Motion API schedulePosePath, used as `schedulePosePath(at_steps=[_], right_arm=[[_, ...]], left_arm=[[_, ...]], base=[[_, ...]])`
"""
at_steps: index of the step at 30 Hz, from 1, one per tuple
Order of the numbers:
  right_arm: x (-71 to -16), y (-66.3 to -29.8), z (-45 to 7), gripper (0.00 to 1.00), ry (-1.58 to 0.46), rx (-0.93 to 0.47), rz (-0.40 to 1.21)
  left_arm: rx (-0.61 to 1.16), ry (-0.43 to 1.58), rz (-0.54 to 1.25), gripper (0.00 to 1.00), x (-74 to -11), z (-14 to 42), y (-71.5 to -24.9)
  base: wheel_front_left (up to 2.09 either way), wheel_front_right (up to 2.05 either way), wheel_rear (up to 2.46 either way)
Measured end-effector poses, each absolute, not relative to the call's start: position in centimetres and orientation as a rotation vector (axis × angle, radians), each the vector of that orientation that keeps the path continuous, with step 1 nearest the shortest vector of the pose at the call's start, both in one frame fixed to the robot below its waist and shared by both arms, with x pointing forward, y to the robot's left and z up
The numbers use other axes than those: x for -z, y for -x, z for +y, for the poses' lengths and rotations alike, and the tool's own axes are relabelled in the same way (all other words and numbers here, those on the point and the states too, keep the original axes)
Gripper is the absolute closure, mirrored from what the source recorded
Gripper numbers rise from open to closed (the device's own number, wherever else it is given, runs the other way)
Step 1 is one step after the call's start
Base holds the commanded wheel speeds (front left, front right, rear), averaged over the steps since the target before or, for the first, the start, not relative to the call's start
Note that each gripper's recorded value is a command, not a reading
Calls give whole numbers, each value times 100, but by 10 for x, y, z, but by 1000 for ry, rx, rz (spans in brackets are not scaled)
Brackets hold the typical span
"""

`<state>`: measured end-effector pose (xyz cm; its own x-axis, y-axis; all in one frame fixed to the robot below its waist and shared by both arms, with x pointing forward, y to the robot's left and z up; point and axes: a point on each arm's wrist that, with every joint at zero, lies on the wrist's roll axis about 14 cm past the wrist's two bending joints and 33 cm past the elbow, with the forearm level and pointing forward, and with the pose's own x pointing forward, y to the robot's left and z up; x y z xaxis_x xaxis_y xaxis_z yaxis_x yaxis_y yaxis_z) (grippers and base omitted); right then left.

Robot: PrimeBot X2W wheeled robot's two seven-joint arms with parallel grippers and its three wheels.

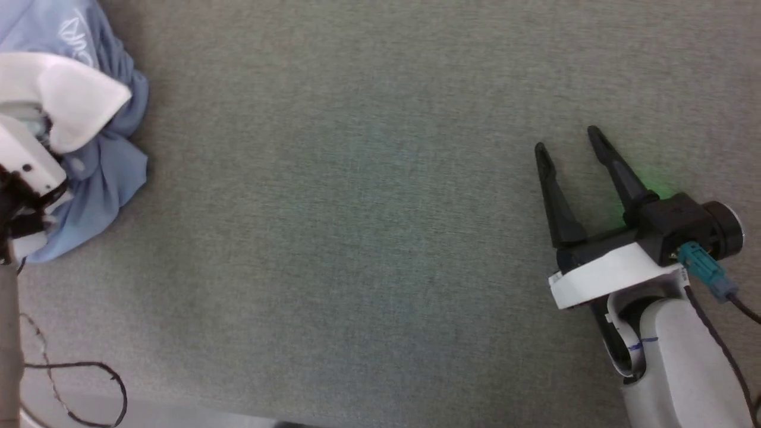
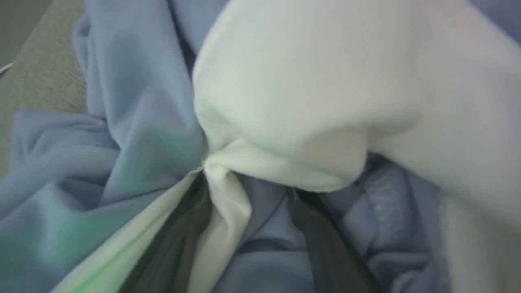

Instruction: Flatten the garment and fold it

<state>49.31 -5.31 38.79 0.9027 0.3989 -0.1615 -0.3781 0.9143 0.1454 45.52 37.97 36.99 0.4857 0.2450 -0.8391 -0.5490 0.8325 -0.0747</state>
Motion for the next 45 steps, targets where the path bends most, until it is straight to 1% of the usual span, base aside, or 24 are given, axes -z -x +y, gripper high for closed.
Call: schedulePosePath(at_steps=[1, 2, 5, 7, 11, 14, 18, 21, 24, 27, 32, 34, 36, 40, 42, 45], right_arm=[[-389, -492, -54, 0, -114, -400, 191], [-389, -491, -55, 0, -113, -397, 191], [-394, -487, -60, 0, -110, -386, 189], [-399, -483, -64, 0, -104, -378, 184], [-416, -473, -70, 0, -111, -362, 158], [-429, -463, -75, 0, -125, -348, 139], [-449, -451, -86, 0, -127, -320, 103], [-466, -444, -96, 0, -126, -294, 62], [-480, -435, -108, 0, -122, -265, 32], [-491, -427, -124, 0, -112, -225, 7], [-503, -413, -151, 0, -95, -153, -17], [-506, -407, -161, 0, -91, -125, -23], [-507, -400, -171, 0, -86, -97, -25], [-511, -390, -189, 0, -83, -45, -33], [-512, -386, -196, 0, -82, -23, -34], [-511, -381, -204, 0, -82, 2, -29]], left_arm=[[-490, 339, 951, 71, -372, 380, -455], [-483, 313, 945, 100, -375, 380, -454], [-472, 215, 841, 100, -390, 381, -458], [-489, 131, 690, 100, -414, 389, -467], [-495, -63, 340, 100, -499, 406, -488], [-446, -152, 127, 100, -562, 397, -497], [-323, -209, -123, 100, -642, 360, -507], [-218, -210, -279, 100, -695, 322, -509], [-91, -175, -409, 100, -736, 271, -510], [51, -117, -500, 100, -765, 213, -512], [281, 24, -596, 100, -798, 117, -508], [369, 90, -610, 100, -806, 83, -504], [445, 113, -602, 100, -806, 52, -500], [557, 110, -479, 100, -775, 2, -504], [597, 85, -370, 100, -739, -16, -508], [627, 51, -164, 100, -666, -34, -511]], base=[[0, 0, 0], [0, 0, 0], [0, 0, 0], [0, 0, 0], [0, 0, 0], [0, 0, 0], [0, 0, 0], [0, 0, 0], [0, 0, 0], [0, 0, 0], [0, 0, 0], [0, 0, 0], [0, 0, 0], [0, 0, 0], [0, 0, 0], [0, 0, 0]])
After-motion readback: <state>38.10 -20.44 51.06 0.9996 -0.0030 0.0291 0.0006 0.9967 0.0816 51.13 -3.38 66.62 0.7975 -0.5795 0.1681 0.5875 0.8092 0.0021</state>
